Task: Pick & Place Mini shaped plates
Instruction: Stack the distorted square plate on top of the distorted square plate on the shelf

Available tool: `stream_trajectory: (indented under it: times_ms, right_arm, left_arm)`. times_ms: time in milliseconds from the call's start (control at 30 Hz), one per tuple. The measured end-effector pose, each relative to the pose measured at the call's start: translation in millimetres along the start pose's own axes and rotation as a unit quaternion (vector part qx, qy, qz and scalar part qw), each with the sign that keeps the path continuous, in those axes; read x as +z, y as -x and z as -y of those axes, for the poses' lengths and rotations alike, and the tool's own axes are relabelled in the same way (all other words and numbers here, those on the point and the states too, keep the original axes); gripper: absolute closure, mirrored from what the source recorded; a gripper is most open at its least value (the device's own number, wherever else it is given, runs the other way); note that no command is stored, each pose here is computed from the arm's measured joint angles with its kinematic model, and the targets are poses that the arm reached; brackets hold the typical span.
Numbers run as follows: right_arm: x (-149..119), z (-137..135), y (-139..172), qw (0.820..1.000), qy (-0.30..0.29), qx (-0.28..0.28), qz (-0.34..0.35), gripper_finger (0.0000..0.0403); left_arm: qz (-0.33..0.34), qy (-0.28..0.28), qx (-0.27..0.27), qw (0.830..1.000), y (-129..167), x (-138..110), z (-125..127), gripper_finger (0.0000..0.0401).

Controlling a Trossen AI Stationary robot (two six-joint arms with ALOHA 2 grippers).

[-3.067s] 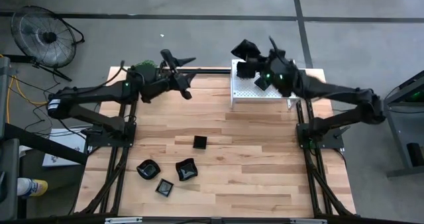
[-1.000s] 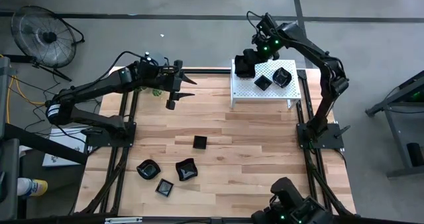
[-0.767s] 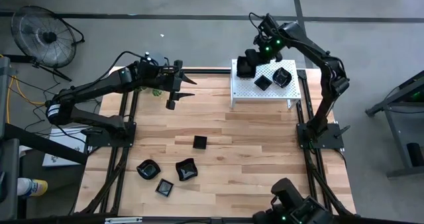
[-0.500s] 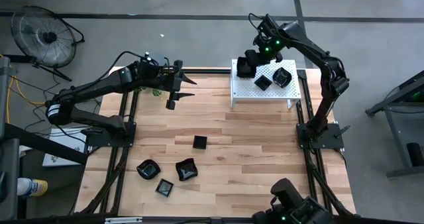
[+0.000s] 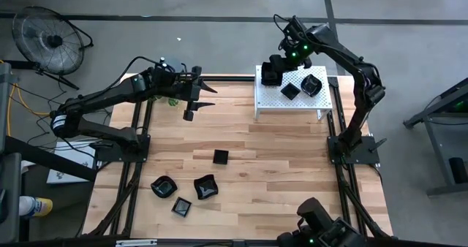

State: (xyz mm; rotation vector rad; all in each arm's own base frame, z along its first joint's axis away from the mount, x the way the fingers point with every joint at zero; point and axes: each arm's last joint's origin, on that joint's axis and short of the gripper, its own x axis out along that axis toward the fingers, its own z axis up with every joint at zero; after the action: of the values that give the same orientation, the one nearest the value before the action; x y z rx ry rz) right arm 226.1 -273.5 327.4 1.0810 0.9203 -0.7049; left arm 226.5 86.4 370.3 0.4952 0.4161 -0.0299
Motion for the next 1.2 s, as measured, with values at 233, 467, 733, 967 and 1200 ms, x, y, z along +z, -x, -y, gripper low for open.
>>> stream_trajectory:
  times_ms: [233, 467, 733, 967, 1200]
  right_arm:
    - [-3, -1, -1, 1.0, -0.007, -0.001, -0.012, 0.0402]
    - [-7, 2, -14, 1.0, -0.01, -0.004, -0.029, 0.0402]
    - [-9, 3, -19, 0.999, -0.009, -0.007, -0.033, 0.0398]
    - [-7, 3, -19, 1.0, 0.003, -0.004, -0.027, 0.0367]
    - [-6, 2, -18, 1.0, 0.007, -0.002, -0.02, 0.0321]
  left_arm:
    - [0.0, 0.0, 0.0, 1.0, 0, 0, 0, 0.0212]
    - [0.0, 0.0, 0.001, 1.0, 0, 0, 0, 0.0212]
    - [0.0, 0.0, 0.001, 1.0, 0, 0, 0, 0.0212]
    - [0.0, 0.0, 0.001, 1.0, 0, 0, 0, 0.0212]
    - [-0.004, 0.0, 0.007, 1.0, 0, 0, 0, 0.0212]
